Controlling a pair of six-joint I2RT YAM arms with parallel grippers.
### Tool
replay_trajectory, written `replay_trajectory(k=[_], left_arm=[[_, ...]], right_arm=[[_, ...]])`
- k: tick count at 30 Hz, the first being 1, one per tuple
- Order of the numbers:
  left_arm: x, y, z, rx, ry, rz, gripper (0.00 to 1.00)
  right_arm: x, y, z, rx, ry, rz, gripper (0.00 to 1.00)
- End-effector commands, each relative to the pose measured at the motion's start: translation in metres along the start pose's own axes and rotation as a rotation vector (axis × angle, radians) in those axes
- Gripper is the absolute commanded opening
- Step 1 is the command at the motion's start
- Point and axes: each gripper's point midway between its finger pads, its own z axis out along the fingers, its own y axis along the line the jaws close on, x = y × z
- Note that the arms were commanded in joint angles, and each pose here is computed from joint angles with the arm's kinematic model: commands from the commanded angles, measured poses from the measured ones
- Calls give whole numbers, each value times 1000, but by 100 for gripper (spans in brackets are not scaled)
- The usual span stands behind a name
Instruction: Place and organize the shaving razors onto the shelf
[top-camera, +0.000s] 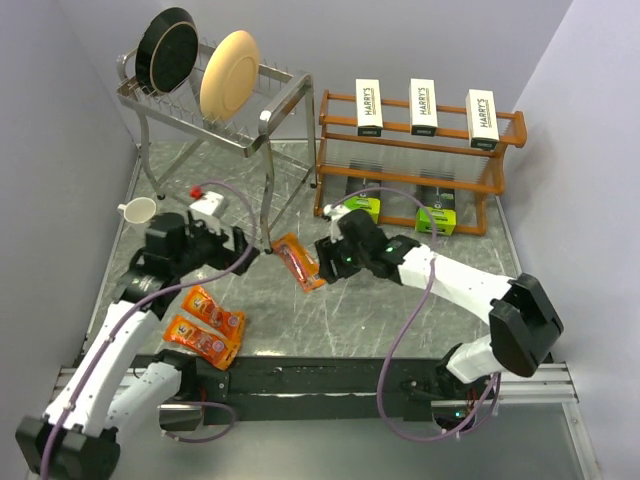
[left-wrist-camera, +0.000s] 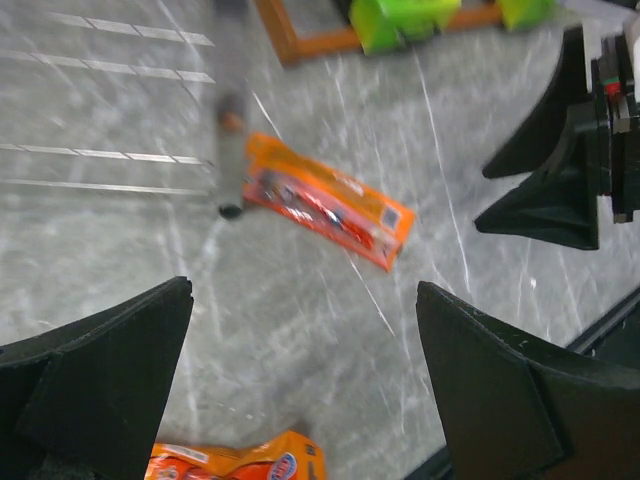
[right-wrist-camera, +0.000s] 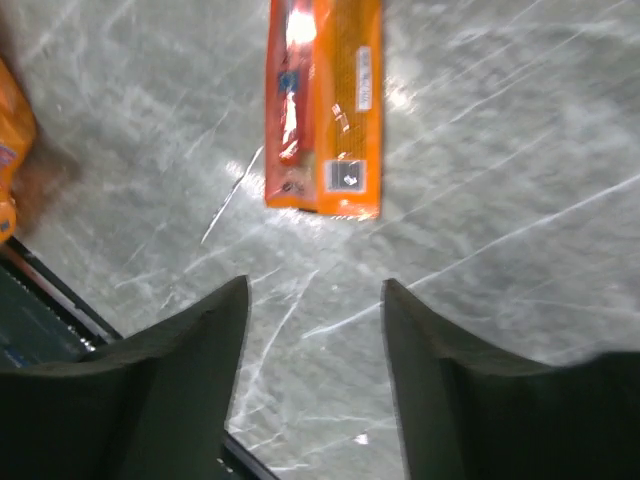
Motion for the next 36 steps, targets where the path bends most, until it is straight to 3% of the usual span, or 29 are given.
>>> replay_trajectory(k=[1,5,8,11,21,24,25,29,36], left_arm=[[1,4,10,-66,-1,-30,100],[5,9,8,-82,6,-70,99],[1,17,2,-114,-5,-69,99],[-6,25,-6,-149,-27,-64,99],[-9,34,-20,-193,-65,-71,99],[-9,33,-20,-188,-70,-77,99],[-8,33,-20,-186,-69,-79,100],[-9,33,-18,-180,-80,-81,99],[-19,31,-12,-155,-117,-80,99]], right_arm=[[-30,14,22,79,-113,-92,71],[-22,18,69,158,-37,-104,75],[-35,17,82,183,-42,-106,75],[-18,8,102,209,36,-99,75],[39,-1,110,197,174,-61,65],[41,0,111,185,175,-62,50],[42,-1,111,193,173,-65,37],[26,2,96,182,119,-84,2],[-19,-9,8,193,-35,-88,0]])
